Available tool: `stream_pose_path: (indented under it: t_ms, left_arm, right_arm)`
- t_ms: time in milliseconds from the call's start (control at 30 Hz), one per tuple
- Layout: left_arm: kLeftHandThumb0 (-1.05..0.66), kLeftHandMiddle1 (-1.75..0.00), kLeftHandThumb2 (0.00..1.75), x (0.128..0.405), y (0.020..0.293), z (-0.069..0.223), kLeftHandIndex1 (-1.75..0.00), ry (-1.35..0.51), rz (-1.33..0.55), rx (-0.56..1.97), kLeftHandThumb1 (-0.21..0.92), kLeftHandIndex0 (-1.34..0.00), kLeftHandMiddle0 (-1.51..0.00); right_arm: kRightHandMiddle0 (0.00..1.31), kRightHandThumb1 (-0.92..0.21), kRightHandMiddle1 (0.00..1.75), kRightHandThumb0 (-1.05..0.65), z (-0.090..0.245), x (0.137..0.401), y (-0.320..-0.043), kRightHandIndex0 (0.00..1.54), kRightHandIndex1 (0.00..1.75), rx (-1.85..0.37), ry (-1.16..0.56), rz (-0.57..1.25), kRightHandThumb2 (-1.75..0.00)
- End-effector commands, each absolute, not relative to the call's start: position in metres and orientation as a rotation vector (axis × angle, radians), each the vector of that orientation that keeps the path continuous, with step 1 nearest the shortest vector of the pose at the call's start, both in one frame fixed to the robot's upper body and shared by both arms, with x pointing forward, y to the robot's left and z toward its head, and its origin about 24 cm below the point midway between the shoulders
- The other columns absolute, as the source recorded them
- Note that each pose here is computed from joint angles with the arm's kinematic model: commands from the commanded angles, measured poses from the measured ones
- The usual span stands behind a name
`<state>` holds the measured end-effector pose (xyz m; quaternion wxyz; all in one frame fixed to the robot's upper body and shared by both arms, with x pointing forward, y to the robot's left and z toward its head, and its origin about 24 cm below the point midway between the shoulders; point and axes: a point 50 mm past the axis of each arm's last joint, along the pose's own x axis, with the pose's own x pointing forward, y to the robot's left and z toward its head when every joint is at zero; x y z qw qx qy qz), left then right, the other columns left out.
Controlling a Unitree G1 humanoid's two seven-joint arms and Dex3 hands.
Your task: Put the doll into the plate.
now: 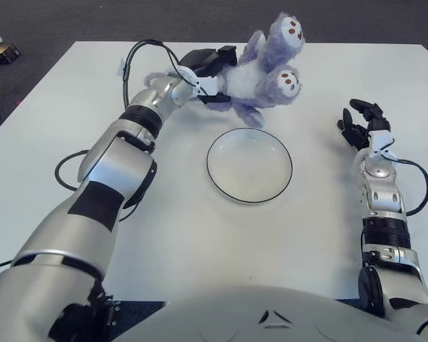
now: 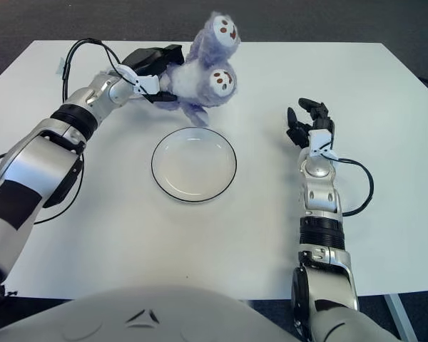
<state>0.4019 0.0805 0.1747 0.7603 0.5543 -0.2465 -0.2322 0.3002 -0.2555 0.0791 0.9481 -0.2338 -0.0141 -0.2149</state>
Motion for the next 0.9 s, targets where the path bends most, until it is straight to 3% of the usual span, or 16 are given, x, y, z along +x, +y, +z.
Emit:
stream_pose_path:
  t_ms: [0, 867]
  left_arm:
    - [0.0, -1.59, 1.1, 0.401, 0.089, 0.178, -1.75, -0.542, -0.501, 1.189, 0.46, -0.32, -0.56]
    - [0.0, -1.62, 1.12, 0.392, 0.11, 0.197, -1.75, -0.486, -0.616, 1.222, 0.45, -0.32, -0.55]
  right_arm:
    - [0.33, -0.92, 0.63, -0.62, 0.069, 0.295, -0.266, 0.67, 0.0, -0.52, 0.03, -0.47, -0.48]
    - [0.33, -0.92, 0.59, -0.66, 0.07, 0.296, -0.263, 0.67, 0.01, -0.652, -0.004, -0.433, -0.51]
